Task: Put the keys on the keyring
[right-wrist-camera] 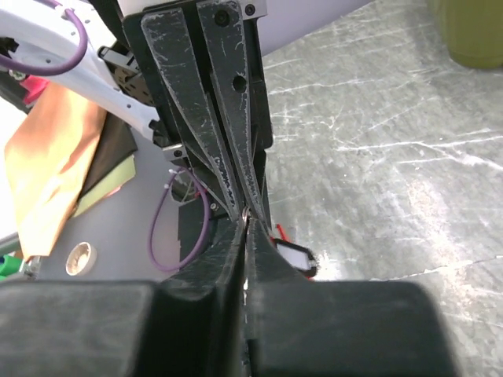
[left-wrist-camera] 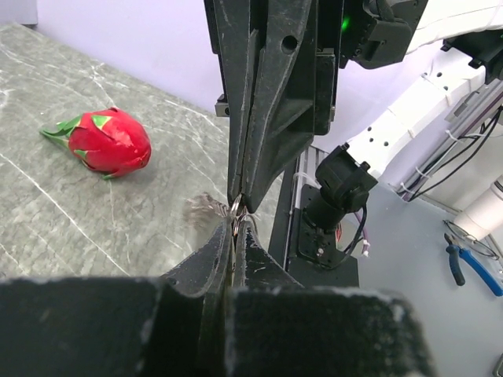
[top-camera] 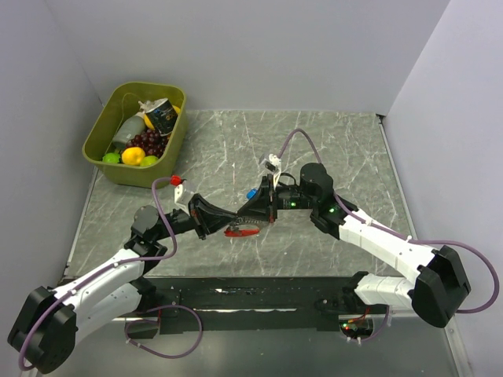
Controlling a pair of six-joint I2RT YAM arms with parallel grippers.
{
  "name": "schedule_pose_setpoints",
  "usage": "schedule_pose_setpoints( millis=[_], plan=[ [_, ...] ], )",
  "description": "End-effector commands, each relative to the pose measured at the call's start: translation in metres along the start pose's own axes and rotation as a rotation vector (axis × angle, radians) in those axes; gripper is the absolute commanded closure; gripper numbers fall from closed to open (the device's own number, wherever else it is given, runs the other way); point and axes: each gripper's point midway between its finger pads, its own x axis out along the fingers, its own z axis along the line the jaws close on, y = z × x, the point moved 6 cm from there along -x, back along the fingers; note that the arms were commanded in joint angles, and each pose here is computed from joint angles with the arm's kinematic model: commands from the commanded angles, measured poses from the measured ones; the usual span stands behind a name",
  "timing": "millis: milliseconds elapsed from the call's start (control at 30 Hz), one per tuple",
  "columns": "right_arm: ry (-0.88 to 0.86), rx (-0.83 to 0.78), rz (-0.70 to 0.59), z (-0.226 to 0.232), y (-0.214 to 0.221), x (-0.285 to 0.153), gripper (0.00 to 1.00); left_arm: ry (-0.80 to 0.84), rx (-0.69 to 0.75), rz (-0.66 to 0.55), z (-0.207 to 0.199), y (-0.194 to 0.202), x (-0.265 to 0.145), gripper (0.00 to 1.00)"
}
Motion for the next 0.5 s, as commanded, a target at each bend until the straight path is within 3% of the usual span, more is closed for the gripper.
schedule_pose_setpoints(
  millis=[0, 100, 133, 167, 200, 467],
  plan=[
    [0.041, -0.049, -0.088, 0.002, -0.027, -0.001, 1.00, 0.065, 0.059, -0.019, -0.011, -0.009, 0.001, 0.99],
    [0.045, -0.052, -0.090, 0.002, -0.026, -0.002, 1.00, 0.052, 0.067, -0.013, -0.010, -0.008, 0.000, 0.93],
    [0.049, -0.052, -0.093, 0.003, -0.026, -0.003, 1.00, 0.051, 0.066, -0.005, -0.010, -0.006, -0.001, 0.83],
    [0.057, -0.052, -0.094, 0.002, -0.027, -0.003, 1.00, 0.036, 0.067, -0.007, -0.009, -0.007, 0.000, 0.56],
    [0.076, -0.047, -0.100, 0.001, -0.027, -0.003, 1.00, 0.018, 0.070, -0.009, -0.007, -0.008, -0.001, 0.49],
    [0.185, 0.002, -0.130, -0.005, -0.029, -0.010, 1.00, -0.213, 0.078, -0.131, 0.002, -0.026, -0.015, 0.23]
  ],
)
